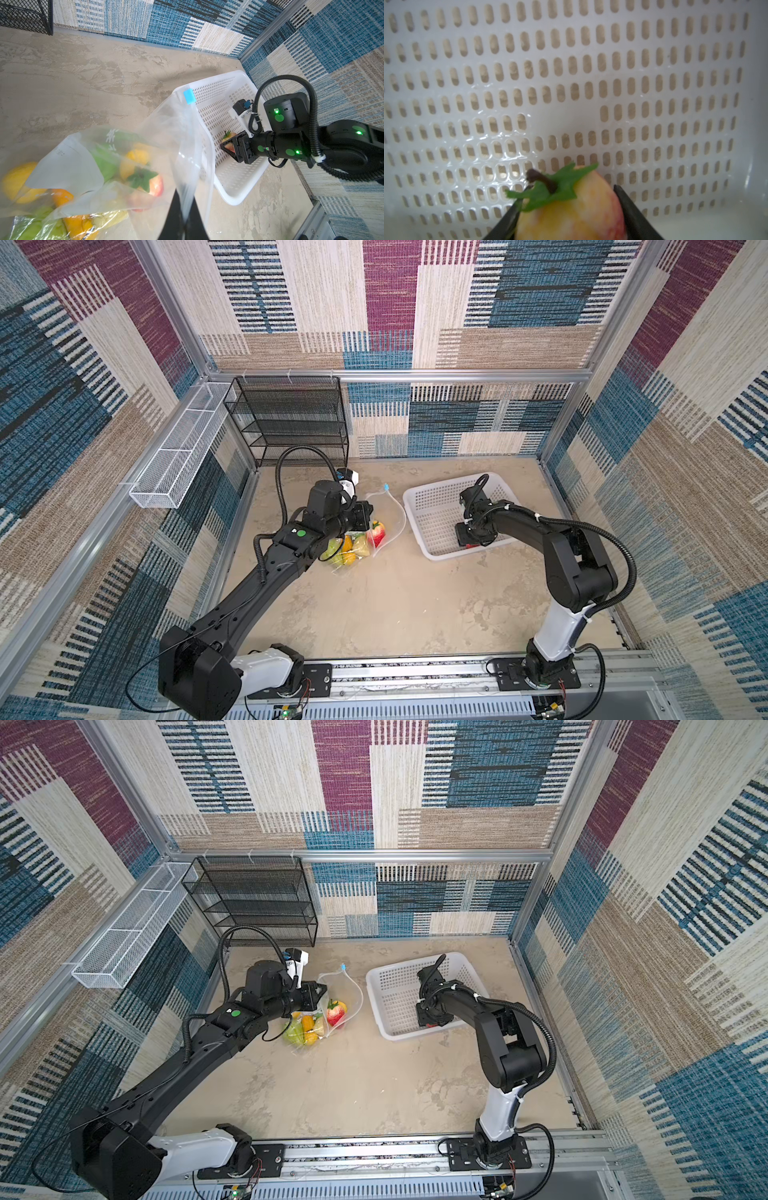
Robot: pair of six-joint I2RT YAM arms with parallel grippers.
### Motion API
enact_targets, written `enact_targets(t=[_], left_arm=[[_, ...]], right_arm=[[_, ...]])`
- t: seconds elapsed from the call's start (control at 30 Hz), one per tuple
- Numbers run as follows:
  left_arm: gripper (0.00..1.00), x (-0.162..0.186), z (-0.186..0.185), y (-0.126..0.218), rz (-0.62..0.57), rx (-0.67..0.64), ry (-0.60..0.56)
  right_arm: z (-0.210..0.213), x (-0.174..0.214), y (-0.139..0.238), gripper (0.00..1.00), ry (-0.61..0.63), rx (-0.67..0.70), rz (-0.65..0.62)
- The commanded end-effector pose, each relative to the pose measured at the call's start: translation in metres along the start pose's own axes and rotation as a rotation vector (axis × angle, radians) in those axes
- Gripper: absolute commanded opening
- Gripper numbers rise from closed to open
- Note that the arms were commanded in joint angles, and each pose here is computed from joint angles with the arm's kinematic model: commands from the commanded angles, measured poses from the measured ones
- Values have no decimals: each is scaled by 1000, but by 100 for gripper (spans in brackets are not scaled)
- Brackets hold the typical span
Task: Place the food in the zip-top bag and seal the zipper
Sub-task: 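Lower the right gripper and grasp the remaining strawberry, then lift the strawberry and carry it to the bag mouth, then open the right gripper to release the strawberry into the bag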
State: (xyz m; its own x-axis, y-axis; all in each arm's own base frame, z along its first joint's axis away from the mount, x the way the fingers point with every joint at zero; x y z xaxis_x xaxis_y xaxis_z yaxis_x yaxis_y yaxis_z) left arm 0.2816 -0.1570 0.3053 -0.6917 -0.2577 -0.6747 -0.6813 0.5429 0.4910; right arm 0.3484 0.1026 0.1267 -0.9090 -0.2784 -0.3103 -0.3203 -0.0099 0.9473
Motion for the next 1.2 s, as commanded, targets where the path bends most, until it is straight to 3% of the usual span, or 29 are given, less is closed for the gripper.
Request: enact_targets(t=[0.0, 0.33, 0.6, 0.83, 1.17], left_arm=[[0, -3, -2, 1, -21, 4, -5], [0, -2, -1, -2, -14, 7, 3], [0, -1, 0, -4, -8, 7, 9], [0, -1, 0, -5, -4, 9, 13], [0, -2, 0, -3, -10, 7, 8]], right_arm=[[0, -8, 13, 53, -23, -13, -51], [13, -45, 125, 51, 1, -284, -446], [53, -51, 204, 50, 111, -610, -736], [117, -51, 210, 49, 225, -801, -799], [172, -53, 169, 48, 243, -869, -770]])
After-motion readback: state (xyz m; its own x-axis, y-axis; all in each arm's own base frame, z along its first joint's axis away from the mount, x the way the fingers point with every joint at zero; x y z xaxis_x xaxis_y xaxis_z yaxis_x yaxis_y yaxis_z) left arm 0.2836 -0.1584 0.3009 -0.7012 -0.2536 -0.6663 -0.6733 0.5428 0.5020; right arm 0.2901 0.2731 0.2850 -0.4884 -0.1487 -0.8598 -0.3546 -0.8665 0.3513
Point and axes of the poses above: each gripper's point midway between its finger pads, its own y axis back along the fingers, its own z axis along the line the jaws close on, x = y × z, the point moved 9 cm from there along y, back along the fingers, and after that the axes turned 8 degrees about y, right-handed, at the moved point
